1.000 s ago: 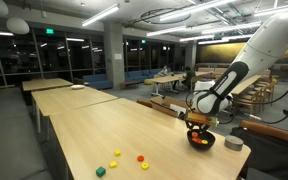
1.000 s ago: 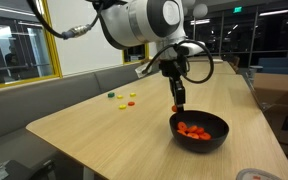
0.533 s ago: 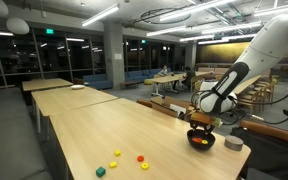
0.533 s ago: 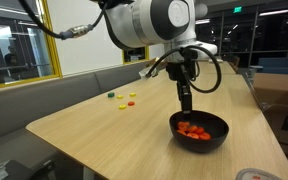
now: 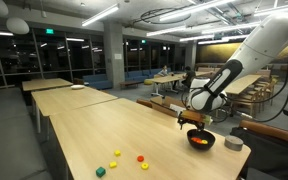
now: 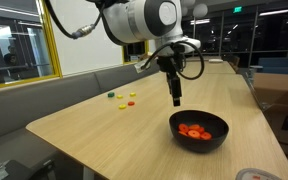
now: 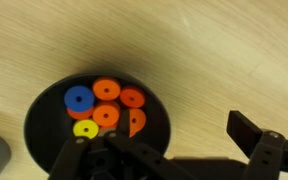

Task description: Put some of the rings in the bowl

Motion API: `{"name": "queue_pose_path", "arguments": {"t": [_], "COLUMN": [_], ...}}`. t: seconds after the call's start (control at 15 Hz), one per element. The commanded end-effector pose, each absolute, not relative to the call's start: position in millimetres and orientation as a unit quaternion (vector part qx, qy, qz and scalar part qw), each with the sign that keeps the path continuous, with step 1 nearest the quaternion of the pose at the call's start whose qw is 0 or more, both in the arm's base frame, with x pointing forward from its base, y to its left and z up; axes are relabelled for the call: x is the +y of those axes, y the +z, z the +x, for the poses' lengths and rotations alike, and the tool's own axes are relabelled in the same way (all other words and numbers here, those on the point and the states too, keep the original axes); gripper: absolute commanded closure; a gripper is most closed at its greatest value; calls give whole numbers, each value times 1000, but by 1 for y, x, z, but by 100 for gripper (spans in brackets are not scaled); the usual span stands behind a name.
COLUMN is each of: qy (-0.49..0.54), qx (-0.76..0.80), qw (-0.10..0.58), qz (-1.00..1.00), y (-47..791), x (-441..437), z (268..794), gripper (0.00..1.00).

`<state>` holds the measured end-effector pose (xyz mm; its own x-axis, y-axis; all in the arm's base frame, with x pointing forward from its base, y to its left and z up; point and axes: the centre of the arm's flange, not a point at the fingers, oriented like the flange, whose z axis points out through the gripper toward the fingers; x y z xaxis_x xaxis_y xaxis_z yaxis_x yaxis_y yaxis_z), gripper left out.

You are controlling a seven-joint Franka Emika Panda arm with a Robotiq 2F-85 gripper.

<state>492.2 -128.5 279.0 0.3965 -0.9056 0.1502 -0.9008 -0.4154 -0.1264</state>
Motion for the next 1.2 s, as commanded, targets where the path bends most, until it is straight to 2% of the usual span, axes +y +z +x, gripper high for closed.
{"name": "queue_pose_path", "arguments": {"t": [0.0, 0.47, 0.8, 1.13], "qy": [-96, -41, -13, -6], "qx": [482, 303, 186, 116], "qw": [13, 1, -10, 7], "qz": [-871, -952, -982, -993], "y": [290, 272, 246, 218], "x": [-83, 38, 92, 129], "z": [545, 607, 627, 635], "gripper": [0, 0, 0, 0]}}
